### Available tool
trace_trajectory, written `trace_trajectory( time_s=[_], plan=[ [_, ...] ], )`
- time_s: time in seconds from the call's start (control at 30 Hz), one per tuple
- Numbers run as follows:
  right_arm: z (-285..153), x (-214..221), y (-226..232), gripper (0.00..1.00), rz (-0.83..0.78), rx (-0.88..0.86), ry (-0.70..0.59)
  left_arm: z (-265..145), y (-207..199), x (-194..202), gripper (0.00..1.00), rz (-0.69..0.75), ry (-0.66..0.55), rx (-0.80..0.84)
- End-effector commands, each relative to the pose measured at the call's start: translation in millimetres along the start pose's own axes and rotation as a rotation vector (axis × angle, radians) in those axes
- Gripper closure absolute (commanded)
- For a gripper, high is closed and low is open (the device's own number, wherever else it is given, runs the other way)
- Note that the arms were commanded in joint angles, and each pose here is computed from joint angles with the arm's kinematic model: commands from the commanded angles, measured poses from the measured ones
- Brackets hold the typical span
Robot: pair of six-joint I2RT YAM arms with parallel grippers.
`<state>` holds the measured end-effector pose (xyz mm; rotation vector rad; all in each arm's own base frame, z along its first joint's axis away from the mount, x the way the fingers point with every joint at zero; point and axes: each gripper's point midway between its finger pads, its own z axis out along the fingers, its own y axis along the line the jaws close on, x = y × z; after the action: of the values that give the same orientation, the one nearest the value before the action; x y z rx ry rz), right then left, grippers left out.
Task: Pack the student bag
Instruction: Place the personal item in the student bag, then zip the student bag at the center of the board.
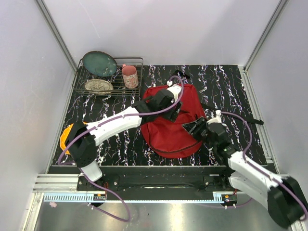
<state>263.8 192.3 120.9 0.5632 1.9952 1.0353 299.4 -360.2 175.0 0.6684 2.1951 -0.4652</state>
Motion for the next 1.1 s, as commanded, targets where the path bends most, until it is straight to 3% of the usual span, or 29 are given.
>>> trace_trajectory(
  time_s=[0.0, 0.1, 0.2, 0.23, 0.3, 0.33, 0.4, 0.43, 0.6, 0.77, 0.97, 1.07],
  plan=[
    [-32.4, -5.9, -11.1, 0.49, -0.053, 0.068, -0.021, -24.2, 7.1, -21.4, 0.24, -0.041, -0.087, -0.015],
    [-51.8, -32.4, 15.1, 0.50, -0.113, 0.027, -0.109, -43.9, 31.5, -27.8, 0.01, -0.096, -0.150, -0.097],
    [-59.4, -54.3, 51.6, 0.50, -0.208, -0.017, -0.136, -62.2, 65.9, -28.5, 0.01, -0.212, -0.210, -0.131],
    [-52.0, -54.1, 53.6, 0.50, -0.234, 0.003, -0.110, -59.6, 74.3, -10.5, 0.01, -0.260, -0.185, -0.127],
    [-49.5, -64.9, 81.0, 0.49, -0.293, -0.022, -0.093, -71.9, 99.3, -11.8, 0.01, -0.330, -0.244, -0.142],
    [-36.6, -61.6, 79.6, 0.49, -0.307, 0.004, -0.054, -66.1, 101.7, 11.8, 0.01, -0.371, -0.205, -0.116],
    [-28.4, -70.8, 106.8, 0.50, -0.346, -0.039, -0.044, -69.7, 114.5, 13.9, 0.01, -0.435, -0.252, -0.083],
    [-13.3, -63.4, 104.4, 0.50, -0.353, -0.026, 0.007, -62.6, 110.4, 36.2, 0.01, -0.478, -0.209, -0.040],
    [25.4, -61.8, 140.7, 0.52, -0.353, -0.116, 0.078, -50.2, 99.2, 44.7, 0.01, -0.528, -0.221, 0.084],
    [73.1, -27.7, 103.3, 0.58, -0.325, -0.002, 0.261, -42.8, 87.7, 48.5, 0.01, -0.546, -0.202, 0.154],
    [78.8, -13.1, 32.6, 0.63, -0.364, 0.238, 0.297, -43.5, 89.9, 65.2, 0.01, -0.556, -0.184, 0.137],
    [74.9, -14.7, 44.8, 0.62, -0.435, 0.188, 0.295, -44.5, 92.6, 75.6, 0.01, -0.573, -0.184, 0.120]
  ],
)
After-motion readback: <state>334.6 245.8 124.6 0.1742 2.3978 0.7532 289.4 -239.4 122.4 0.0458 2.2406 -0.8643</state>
